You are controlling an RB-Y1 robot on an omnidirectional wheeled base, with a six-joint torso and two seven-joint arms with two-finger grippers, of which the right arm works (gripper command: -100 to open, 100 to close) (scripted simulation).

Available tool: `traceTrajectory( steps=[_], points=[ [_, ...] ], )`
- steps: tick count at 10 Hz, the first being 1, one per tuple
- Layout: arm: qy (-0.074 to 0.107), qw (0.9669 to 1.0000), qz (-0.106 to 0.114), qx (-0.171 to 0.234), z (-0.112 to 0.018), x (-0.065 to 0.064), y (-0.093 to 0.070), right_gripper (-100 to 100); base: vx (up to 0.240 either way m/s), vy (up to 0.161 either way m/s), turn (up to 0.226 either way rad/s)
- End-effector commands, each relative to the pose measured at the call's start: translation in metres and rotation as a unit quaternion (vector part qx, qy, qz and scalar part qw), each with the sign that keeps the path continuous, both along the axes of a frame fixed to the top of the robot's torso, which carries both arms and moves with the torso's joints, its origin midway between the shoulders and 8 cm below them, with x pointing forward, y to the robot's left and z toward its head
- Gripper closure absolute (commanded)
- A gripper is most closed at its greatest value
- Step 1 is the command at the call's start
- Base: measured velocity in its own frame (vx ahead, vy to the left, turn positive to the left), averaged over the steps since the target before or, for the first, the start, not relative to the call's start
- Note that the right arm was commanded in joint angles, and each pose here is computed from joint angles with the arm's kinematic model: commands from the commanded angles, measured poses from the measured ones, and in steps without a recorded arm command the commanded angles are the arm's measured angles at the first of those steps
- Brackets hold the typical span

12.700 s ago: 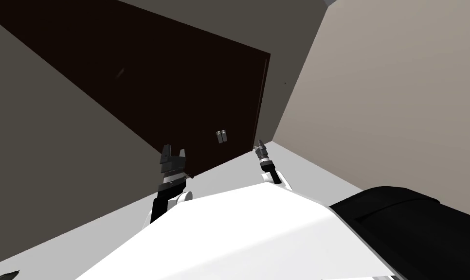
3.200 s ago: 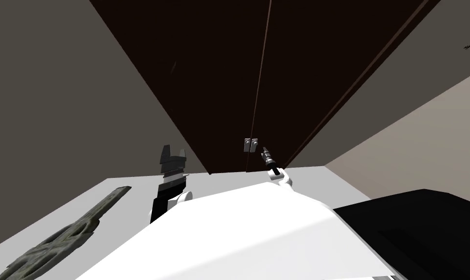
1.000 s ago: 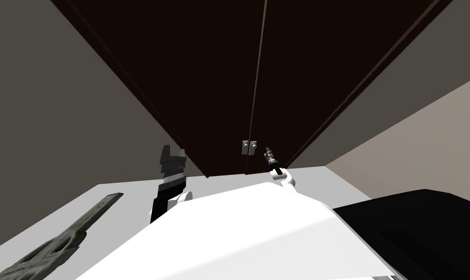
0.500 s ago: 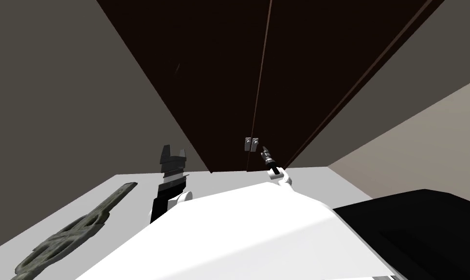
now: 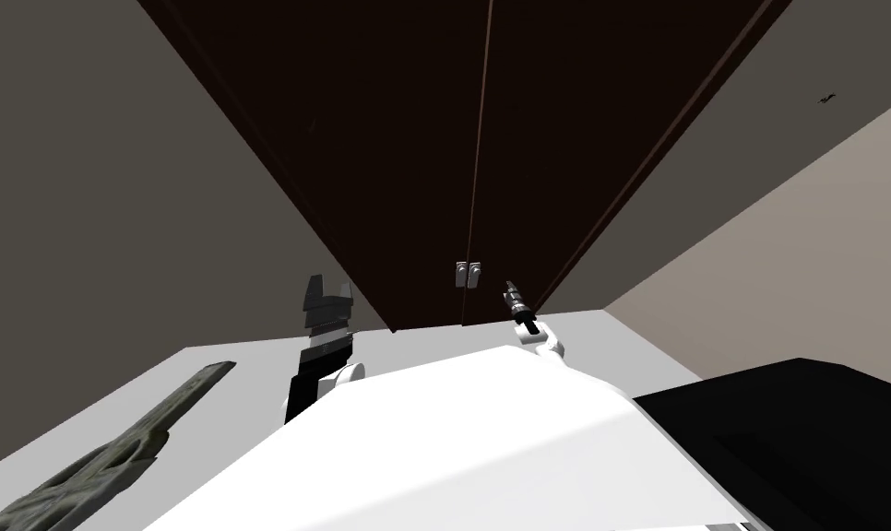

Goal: Pull the door open

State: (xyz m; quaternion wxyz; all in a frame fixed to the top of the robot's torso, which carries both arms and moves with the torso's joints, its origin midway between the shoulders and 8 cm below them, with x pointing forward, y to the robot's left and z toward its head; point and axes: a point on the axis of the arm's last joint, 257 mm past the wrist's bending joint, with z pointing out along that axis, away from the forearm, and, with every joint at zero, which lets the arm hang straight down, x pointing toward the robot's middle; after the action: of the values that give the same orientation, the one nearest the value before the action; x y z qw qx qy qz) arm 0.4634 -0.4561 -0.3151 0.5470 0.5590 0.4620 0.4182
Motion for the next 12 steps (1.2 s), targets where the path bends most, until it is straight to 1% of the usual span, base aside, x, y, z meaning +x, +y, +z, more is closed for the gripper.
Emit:
traceTrajectory(
  steps=[1, 3, 5, 7, 8, 9, 12],
  points=[
    [0.003, 1.0000, -0.006, -0.002, -0.001, -0.002, -0.004, -100, 0.139, -0.096, -0.008],
    [-0.002, 1.0000, -0.001, 0.000, 0.001, 0.004, 0.003, -100, 0.176, -0.026, 0.054],
    [-0.012, 0.9999, 0.011, 0.003, 0.007, 0.015, 0.019, -100, 0.190, 0.024, 0.112],
    [-0.024, 0.9993, 0.028, 0.008, 0.015, 0.027, 0.040, -100, 0.195, 0.075, 0.130],
    [-0.020, 0.9995, 0.022, 0.007, 0.013, 0.022, 0.035, -100, 0.094, 0.043, 0.033],
    [-0.020, 0.9995, 0.022, 0.007, 0.013, 0.022, 0.035, 100, -0.013, -0.005, -0.030],
    [-0.020, 0.9995, 0.022, 0.007, 0.013, 0.022, 0.035, 100, -0.031, -0.015, -0.001]
  ],
)
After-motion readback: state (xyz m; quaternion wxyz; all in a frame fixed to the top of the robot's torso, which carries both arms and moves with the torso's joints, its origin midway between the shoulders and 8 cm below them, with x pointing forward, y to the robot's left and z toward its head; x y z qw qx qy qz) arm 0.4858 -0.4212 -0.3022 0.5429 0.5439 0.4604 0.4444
